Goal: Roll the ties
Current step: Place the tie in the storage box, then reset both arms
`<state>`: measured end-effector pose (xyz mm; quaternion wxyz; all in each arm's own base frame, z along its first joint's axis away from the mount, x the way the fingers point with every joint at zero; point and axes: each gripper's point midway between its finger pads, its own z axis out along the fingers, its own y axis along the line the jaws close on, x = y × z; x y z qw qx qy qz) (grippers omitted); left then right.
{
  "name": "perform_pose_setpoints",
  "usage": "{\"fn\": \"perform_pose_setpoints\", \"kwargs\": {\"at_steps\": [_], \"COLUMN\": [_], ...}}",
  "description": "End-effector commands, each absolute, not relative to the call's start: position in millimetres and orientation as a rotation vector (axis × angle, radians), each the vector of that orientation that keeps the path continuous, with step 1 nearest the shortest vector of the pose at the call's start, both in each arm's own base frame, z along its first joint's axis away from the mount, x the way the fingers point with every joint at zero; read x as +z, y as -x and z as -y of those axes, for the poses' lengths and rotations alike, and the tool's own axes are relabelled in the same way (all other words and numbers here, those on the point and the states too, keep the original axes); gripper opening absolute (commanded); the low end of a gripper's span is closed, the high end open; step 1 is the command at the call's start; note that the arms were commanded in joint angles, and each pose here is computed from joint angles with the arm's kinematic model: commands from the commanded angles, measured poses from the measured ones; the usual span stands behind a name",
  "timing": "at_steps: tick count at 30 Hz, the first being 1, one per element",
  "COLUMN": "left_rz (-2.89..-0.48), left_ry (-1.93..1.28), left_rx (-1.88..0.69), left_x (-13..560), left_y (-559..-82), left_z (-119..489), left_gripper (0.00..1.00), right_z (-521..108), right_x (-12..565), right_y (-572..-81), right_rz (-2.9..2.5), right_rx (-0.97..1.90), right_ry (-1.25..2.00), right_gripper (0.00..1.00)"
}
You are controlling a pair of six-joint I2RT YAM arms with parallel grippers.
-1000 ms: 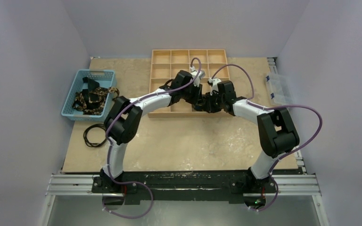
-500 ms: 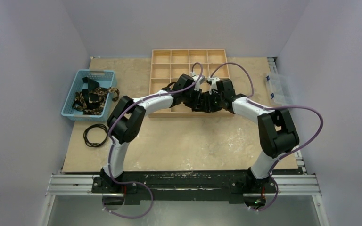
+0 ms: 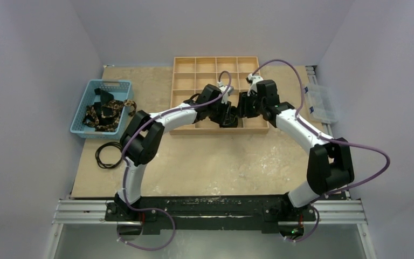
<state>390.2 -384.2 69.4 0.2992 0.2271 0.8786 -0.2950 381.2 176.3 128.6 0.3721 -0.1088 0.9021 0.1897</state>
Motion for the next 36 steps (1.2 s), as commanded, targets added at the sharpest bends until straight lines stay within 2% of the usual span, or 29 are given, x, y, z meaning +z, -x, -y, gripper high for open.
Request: {"fn": "perform_pose_setpoints", "kwargs": {"at_steps": [1,6,10,18,28,36], "left_rz": [-2.228,-2.178,-2.165,-2.161,-2.164,-2.176], "left_ry": [-0.571,-0.502,-0.482,-0.452,-0.43,-0.424], "left_rx": [-0.759,-0.756,-0.743,-0.719,-0.698,-0.696], "left_x": [121,148,162,169,172,169], "left_y": [-397,-405,-407,-402,-405,-408], "left_z": [369,351,339,319,303,300], "left_gripper": [0.32,0.39,0.4,0.4,0.41,0.41], "right_z": [-168,-173,-184,-198,-190,-181], "right_x": [179,174,158,132,89,66], "right_y": [-421,-442,-456,-472,-463,-448], "right_rz": [-2.182,-2.189,-2.228,-2.275,-2.379,-2.443], "right_rx": [0.493,0.497,0.528,0.573,0.519,0.476], "right_ry": [0.104,0.101,0.145,0.194,0.22,0.237], "right_gripper": [0.36,0.34,0.31,0.31,0.04,0.0]}}
